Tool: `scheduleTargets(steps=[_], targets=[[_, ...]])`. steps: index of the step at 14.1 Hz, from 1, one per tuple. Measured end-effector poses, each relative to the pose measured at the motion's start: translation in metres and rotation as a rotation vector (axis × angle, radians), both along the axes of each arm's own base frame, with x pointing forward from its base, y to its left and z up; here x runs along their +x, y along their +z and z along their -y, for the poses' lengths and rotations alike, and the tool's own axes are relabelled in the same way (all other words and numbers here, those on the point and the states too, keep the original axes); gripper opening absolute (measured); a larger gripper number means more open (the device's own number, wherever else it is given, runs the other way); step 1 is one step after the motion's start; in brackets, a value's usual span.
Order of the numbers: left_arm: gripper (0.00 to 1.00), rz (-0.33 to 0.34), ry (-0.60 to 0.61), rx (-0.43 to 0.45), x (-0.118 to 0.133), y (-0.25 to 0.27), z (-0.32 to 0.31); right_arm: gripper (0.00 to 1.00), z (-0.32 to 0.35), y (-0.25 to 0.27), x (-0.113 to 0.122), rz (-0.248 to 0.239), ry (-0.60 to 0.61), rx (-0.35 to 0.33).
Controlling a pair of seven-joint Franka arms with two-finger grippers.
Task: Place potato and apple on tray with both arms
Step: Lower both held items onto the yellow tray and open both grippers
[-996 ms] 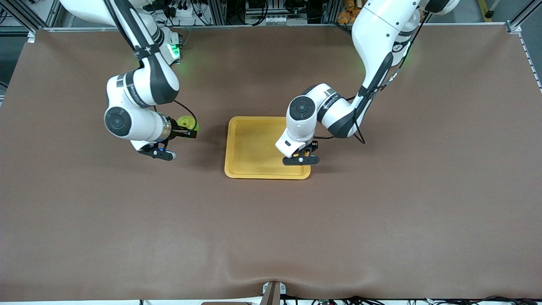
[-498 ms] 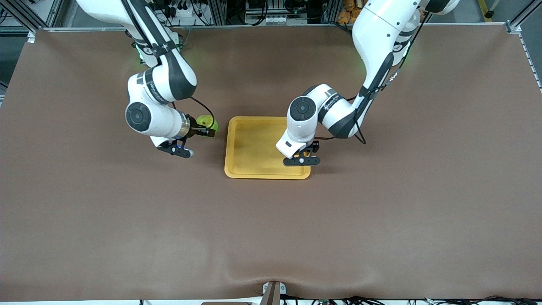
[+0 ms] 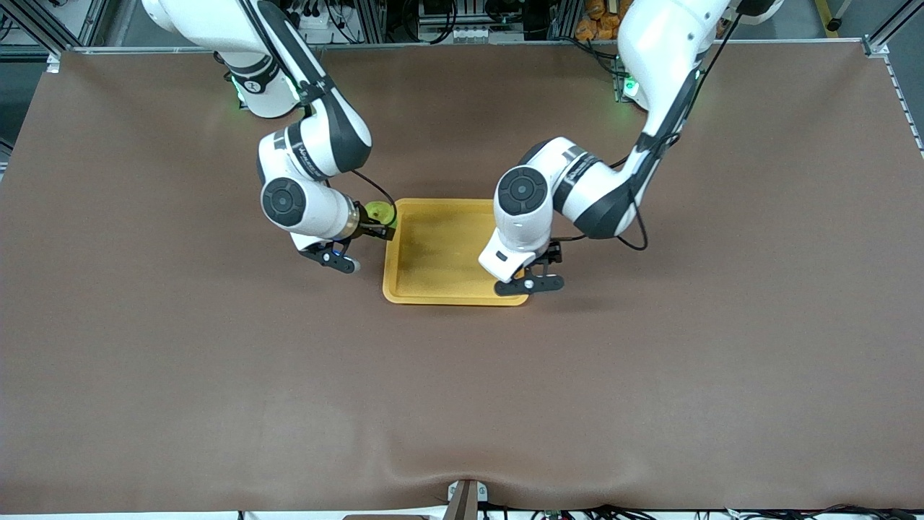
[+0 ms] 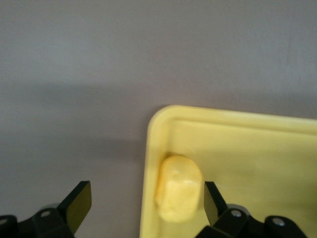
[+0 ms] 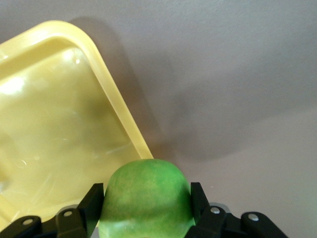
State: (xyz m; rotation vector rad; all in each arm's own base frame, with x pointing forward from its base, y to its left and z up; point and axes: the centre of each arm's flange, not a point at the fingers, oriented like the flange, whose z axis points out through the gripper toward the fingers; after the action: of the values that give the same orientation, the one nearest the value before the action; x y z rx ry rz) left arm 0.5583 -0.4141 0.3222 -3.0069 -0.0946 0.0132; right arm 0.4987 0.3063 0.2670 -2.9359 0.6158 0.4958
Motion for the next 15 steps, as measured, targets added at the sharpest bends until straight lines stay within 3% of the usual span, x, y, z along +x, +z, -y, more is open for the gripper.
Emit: scheduleTargets(steps=[6,10,15], targets=[[1.00,-0.009,-0.046,0.012,0.047,0.083,-0.079,0.76,-0.039,-0.025,0.001,-0.001,-0.057,-0.039],[1.00,-0.016,-0.102,0.021,0.055,0.140,-0.136,0.76,-0.061,-0.043,0.000,-0.011,-0.071,-0.062],[1.00,-0.031,-0.133,0.032,0.053,0.196,-0.200,0.76,-0.070,-0.060,0.000,0.009,-0.086,-0.068]])
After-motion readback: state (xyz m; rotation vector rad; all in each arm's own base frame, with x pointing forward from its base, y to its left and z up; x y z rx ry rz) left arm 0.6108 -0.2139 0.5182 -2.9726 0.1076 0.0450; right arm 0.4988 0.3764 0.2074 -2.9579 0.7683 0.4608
